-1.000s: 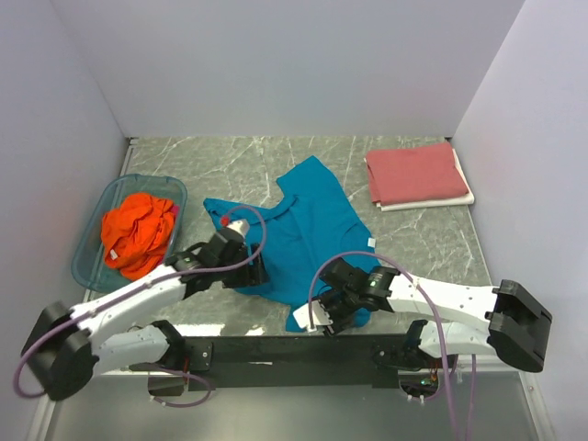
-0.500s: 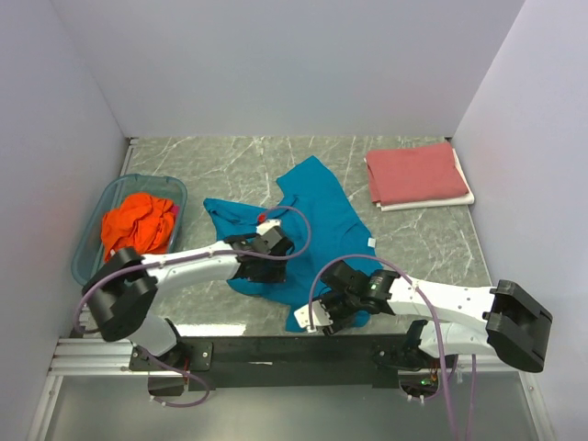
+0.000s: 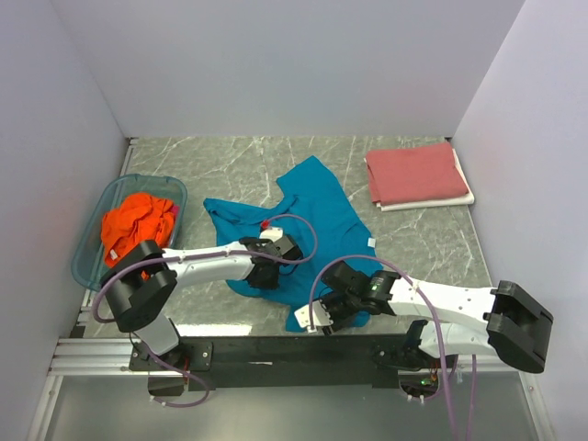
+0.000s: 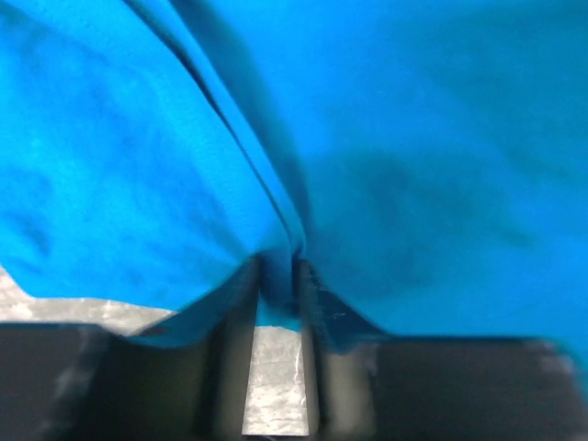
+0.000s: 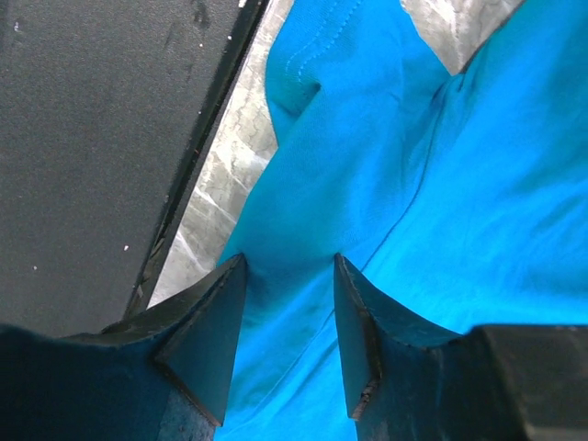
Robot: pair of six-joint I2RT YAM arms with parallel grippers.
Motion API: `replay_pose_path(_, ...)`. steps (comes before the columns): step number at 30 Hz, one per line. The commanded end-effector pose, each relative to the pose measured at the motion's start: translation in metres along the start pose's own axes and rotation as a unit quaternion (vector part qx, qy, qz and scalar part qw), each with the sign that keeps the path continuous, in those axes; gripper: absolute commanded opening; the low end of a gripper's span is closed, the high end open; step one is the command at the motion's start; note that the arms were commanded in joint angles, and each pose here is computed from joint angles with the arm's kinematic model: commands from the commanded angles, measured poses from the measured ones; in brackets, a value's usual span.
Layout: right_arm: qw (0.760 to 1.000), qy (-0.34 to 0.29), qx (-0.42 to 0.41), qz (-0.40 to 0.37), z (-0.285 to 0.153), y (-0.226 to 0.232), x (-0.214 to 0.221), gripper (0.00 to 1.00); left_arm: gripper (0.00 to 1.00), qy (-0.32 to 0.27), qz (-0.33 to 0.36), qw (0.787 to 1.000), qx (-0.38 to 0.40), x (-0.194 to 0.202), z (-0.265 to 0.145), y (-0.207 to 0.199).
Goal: Fold and stack the t-shirts
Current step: Flatten the tshirt out
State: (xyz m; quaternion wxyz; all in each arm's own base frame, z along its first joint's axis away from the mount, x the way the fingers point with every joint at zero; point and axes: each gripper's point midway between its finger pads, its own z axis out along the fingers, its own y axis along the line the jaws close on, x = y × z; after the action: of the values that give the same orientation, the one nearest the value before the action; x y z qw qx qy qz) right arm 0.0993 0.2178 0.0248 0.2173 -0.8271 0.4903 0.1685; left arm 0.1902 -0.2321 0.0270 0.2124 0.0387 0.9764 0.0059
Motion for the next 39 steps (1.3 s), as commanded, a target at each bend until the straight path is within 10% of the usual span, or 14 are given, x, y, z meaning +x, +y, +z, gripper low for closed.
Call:
replay_pose_path(1, 1.0, -0.007, 0.021, -0.006, -0.004, -0.007, -0.004, 0.49, 0.23, -0.018, 0.001, 1.0, -0.022, -0.008, -0.007, 0.004)
replay_pose_path(5, 1.0, -0.005, 0.021, -0.006, -0.004, -0.006, -0.003, 0.43, 0.02, -0.039, -0.013, 0.999, -0.017, -0.017, -0.021, 0.008)
replay_pose_path(15, 1.0, 0.012, 0.018, 0.005, -0.016, -0.008, -0.002, 0.08, 0.0, -0.084, -0.142, 0.984, 0.068, -0.016, -0.079, 0.04)
replay_pose_path(30, 0.981, 0.049, 0.178, 0.058, -0.133, -0.046, 0.025, 0.0, 0.0, -0.246, -0.293, 0.916, 0.121, -0.069, -0.209, 0.137)
replay_pose_path(39, 0.954, 0.106, 0.248, 0.129, -0.147, -0.081, 0.077, 0.0, 0.0, -0.27, -0.316, 0.906, 0.073, -0.069, -0.214, 0.163)
